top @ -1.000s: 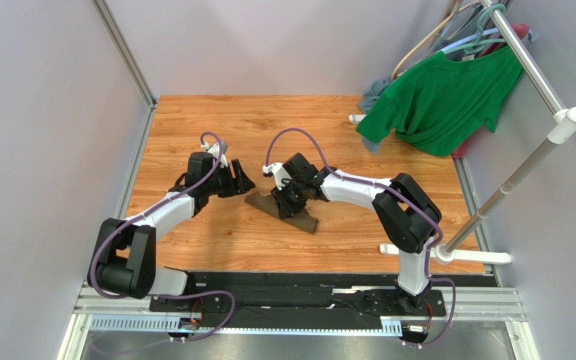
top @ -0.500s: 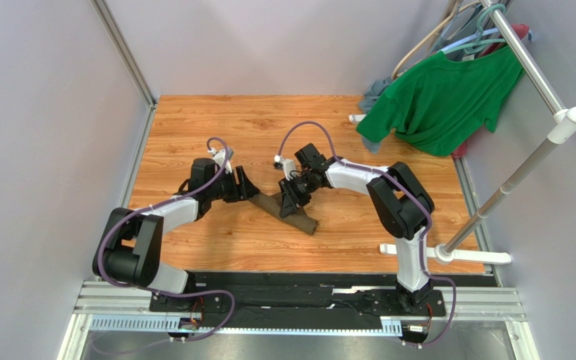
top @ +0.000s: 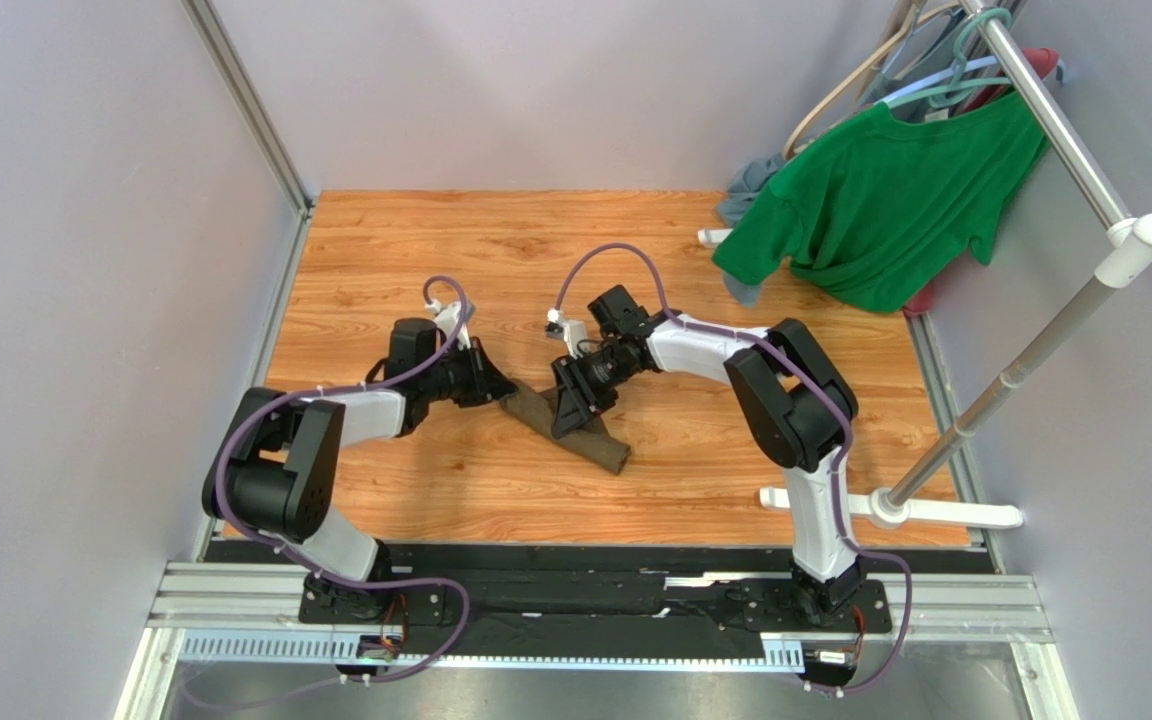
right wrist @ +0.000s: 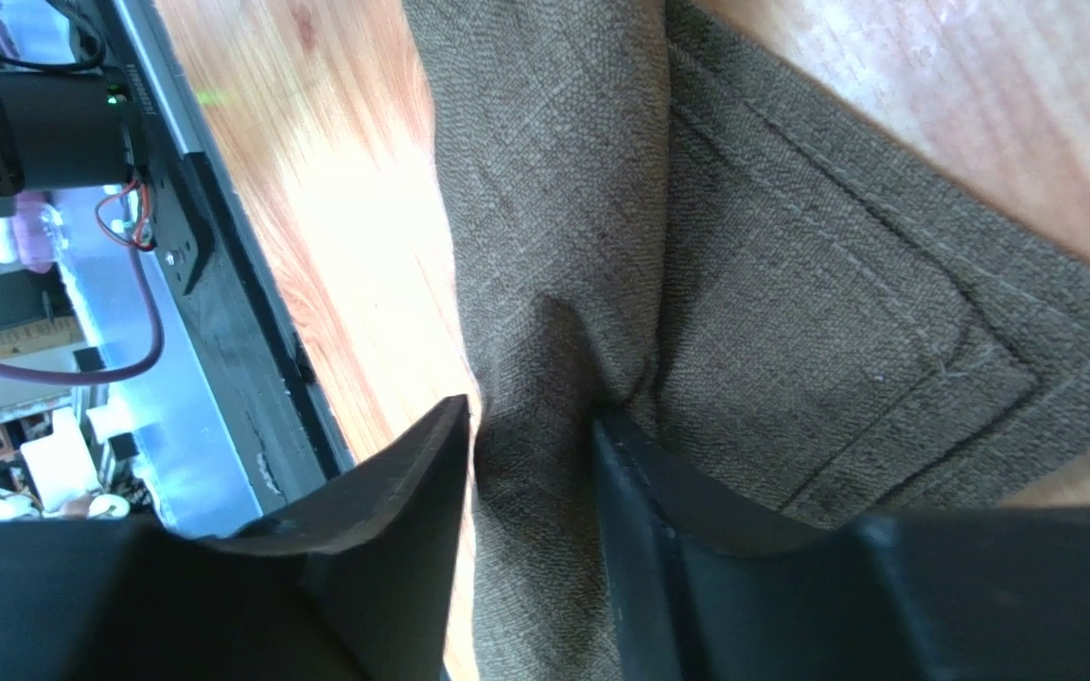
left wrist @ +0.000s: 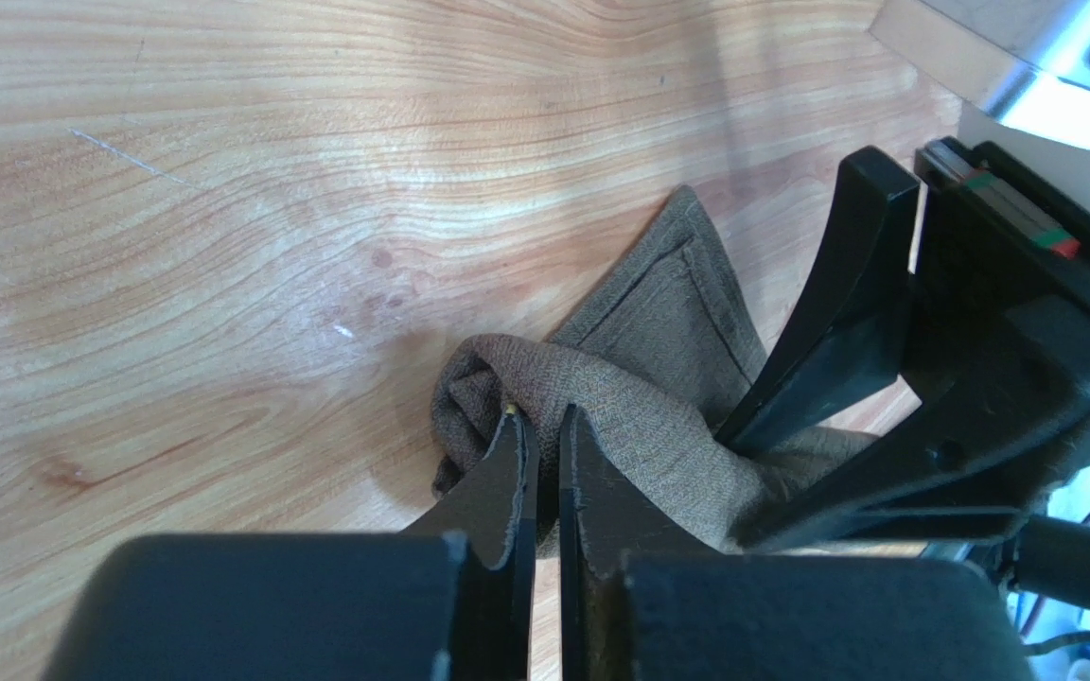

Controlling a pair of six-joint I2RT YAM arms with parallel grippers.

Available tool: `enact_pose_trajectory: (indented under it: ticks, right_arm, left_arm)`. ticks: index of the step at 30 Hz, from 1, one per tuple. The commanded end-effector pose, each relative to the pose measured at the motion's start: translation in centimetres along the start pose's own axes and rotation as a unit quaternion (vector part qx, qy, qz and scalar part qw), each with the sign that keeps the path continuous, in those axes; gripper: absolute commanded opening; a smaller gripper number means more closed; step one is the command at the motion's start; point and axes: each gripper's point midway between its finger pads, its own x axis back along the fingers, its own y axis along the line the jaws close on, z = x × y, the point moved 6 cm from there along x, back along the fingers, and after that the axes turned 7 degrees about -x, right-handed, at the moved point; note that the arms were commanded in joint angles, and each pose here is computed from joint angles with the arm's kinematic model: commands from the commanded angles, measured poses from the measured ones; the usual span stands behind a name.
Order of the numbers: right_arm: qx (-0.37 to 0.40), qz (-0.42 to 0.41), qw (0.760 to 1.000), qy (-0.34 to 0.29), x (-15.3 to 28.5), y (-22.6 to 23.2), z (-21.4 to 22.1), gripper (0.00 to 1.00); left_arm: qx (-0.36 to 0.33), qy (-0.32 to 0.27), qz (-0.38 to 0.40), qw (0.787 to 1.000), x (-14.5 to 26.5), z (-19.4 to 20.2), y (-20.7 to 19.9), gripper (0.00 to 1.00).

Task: Fold the napkin, place the utensils inside, and roll it up
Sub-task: Roll the napkin with the utensil

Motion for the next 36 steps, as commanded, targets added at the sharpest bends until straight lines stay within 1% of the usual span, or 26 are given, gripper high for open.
enact_pose_trajectory:
  ticks: [1, 4, 7, 8, 10, 11, 12, 14, 15, 17, 19, 20, 24, 28, 34, 36]
  right_arm:
    - [-0.004, 0.049, 0.999, -0.006, 1.0, 0.0, -0.4, 0.52]
    - [0.010, 0.071, 0.997, -0.026, 2.6, 1.3, -1.5, 0.55]
    - [0.033, 0.110, 0.992, -0.055, 4.1, 2.6, -2.2, 0.56]
    - [0.041, 0.139, 0.987, -0.068, 4.6, 2.5, -2.5, 0.56]
    - [0.077, 0.170, 0.979, -0.087, 4.9, 3.8, -2.7, 0.56]
    - [0.086, 0.218, 0.967, -0.097, 5.1, 3.3, -2.5, 0.56]
    - [0.115, 0.230, 0.960, -0.110, 4.8, 4.7, -2.5, 0.56]
    - [0.141, 0.280, 0.942, -0.123, 4.6, 4.6, -2.1, 0.56]
    - [0.162, 0.276, 0.938, -0.132, 3.9, 6.0, -2.0, 0.56]
    - [0.188, 0.294, 0.928, -0.130, 3.3, 6.3, -1.7, 0.56]
    - [0.208, 0.296, 0.925, -0.117, 2.1, 6.6, -1.2, 0.56]
    - [0.212, 0.317, 0.917, -0.120, 2.1, 6.4, -1.3, 0.56]
    - [0.222, 0.321, 0.915, -0.100, 0.6, 5.9, -0.9, 0.56]
    - [0.224, 0.341, 0.909, -0.089, 0.0, 4.7, -0.7, 0.55]
    - [0.223, 0.343, 0.910, -0.064, -0.9, 3.3, 0.3, 0.54]
    - [0.222, 0.338, 0.912, -0.065, -1.1, 3.3, 0.5, 0.53]
  left_arm:
    - [-0.015, 0.001, 0.013, 1.000, -0.4, -1.2, -0.3, 0.00]
    - [-0.007, 0.025, 0.005, 1.000, -0.6, -1.4, -0.2, 0.00]
    - [-0.004, 0.042, -0.001, 0.999, -0.9, -1.5, -0.1, 0.00]
    - [0.000, 0.050, -0.006, 0.999, -1.0, -1.3, 0.0, 0.00]
    - [0.001, 0.050, -0.007, 0.999, -1.1, -1.6, 0.0, 0.00]
    - [0.007, 0.058, -0.011, 0.998, -1.2, -1.3, 0.1, 0.00]
    - [0.008, 0.058, -0.010, 0.998, -1.2, -1.5, 0.0, 0.00]
    - [0.013, 0.066, -0.014, 0.998, -1.3, -1.4, 0.1, 0.00]
    - [0.013, 0.066, -0.014, 0.998, -1.3, -1.6, 0.1, 0.00]
    - [0.016, 0.071, -0.019, 0.997, -1.2, -1.5, 0.2, 0.00]
    - [0.017, 0.072, -0.020, 0.997, -1.3, -1.5, 0.2, 0.00]
    - [0.018, 0.075, -0.020, 0.997, -1.3, -1.4, 0.2, 0.00]
    - [0.020, 0.077, -0.021, 0.997, -1.4, -1.5, 0.3, 0.00]
    - [0.020, 0.077, -0.020, 0.997, -1.4, -1.5, 0.2, 0.00]
    - [0.022, 0.079, -0.020, 0.996, -1.5, -1.5, 0.3, 0.00]
    - [0.021, 0.078, -0.019, 0.997, -1.5, -1.6, 0.2, 0.00]
